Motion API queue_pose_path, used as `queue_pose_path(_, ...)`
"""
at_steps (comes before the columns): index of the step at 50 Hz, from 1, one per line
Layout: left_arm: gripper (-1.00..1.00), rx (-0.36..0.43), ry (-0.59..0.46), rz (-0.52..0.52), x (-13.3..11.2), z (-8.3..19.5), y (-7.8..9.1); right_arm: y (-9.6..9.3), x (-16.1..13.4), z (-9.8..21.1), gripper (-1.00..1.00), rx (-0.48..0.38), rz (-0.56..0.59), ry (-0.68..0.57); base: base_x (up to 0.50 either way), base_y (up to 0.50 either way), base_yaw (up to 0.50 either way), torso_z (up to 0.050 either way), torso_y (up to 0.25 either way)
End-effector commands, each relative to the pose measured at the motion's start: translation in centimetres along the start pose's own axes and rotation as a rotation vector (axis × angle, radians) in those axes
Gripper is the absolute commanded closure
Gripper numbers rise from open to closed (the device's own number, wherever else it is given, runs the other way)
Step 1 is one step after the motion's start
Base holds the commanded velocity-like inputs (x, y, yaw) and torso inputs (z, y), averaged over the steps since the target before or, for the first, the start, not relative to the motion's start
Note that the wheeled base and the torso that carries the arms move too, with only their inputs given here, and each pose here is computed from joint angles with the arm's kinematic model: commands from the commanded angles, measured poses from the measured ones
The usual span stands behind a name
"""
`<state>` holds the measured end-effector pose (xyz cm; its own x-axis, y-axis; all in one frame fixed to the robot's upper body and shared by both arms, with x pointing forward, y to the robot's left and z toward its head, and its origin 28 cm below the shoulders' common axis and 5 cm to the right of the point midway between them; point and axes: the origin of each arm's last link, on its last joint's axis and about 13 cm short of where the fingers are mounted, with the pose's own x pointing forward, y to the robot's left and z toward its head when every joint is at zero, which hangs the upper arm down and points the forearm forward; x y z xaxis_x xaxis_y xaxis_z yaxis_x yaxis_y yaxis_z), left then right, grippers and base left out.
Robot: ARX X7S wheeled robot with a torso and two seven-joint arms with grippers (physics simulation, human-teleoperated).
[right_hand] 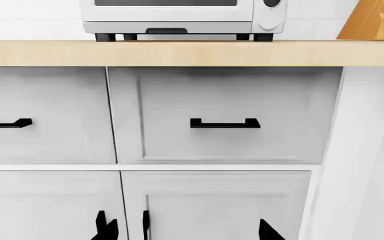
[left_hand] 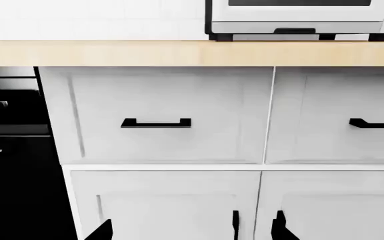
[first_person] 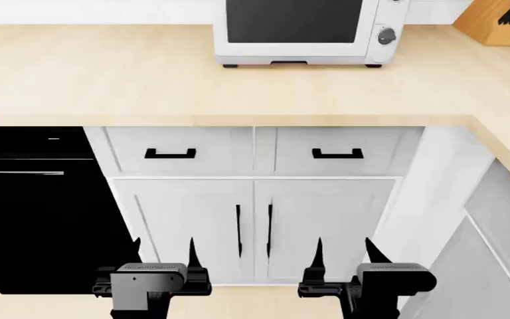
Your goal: Open the toaster oven door.
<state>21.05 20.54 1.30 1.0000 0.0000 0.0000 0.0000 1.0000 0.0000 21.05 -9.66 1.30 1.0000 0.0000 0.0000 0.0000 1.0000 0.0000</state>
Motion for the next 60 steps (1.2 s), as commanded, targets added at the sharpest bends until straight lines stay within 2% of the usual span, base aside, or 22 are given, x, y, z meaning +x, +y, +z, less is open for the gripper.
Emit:
queue_pose_path(1, -1.00, -0.005, 0.004, -0.008, 0.0, 0.0, 0.0, 0.1, 0.0, -0.2, -1.00, 0.005, 0.000, 0.006, 0.00, 0.00, 0.00, 0.000, 0.000)
queue_pose_path(11, -1.00, -0.068, 0.034, -0.041, 0.1, -0.5, 0.0, 0.6, 0.3, -1.6, -1.00, 0.008, 0.017, 0.045, 0.00, 0.00, 0.00, 0.010, 0.000)
queue_pose_path(24, -1.00, -0.062, 0.015, -0.066, 0.2, 0.4, -0.1, 0.5, 0.6, -1.8, -1.00, -0.008, 0.021, 0.046, 0.00, 0.00, 0.00, 0.050, 0.000)
queue_pose_path(35, -1.00, -0.049, -0.046, -0.087, 1.7, 4.7, 0.8, -0.1, 2.9, 0.6, -1.00, -0.026, 0.027, -0.002, 0.00, 0.00, 0.00, 0.050, 0.000)
queue_pose_path(47, -1.00, -0.012, -0.077, -0.070, 4.9, 10.7, 2.3, -1.4, 6.5, 5.8, -1.00, -0.050, 0.029, -0.078, 0.00, 0.00, 0.00, 0.050, 0.000)
queue_pose_path(52, -1.00, -0.023, -0.095, -0.069, 6.3, 13.4, 3.2, -2.4, 7.9, 8.7, -1.00, -0.072, 0.026, -0.108, 0.00, 0.00, 0.00, 0.050, 0.000)
queue_pose_path(60, -1.00, -0.018, -0.135, -0.013, 7.6, 15.6, 4.6, -3.2, 8.6, 11.0, -1.00, -0.089, 0.009, -0.139, 0.00, 0.00, 0.00, 0.028, 0.000)
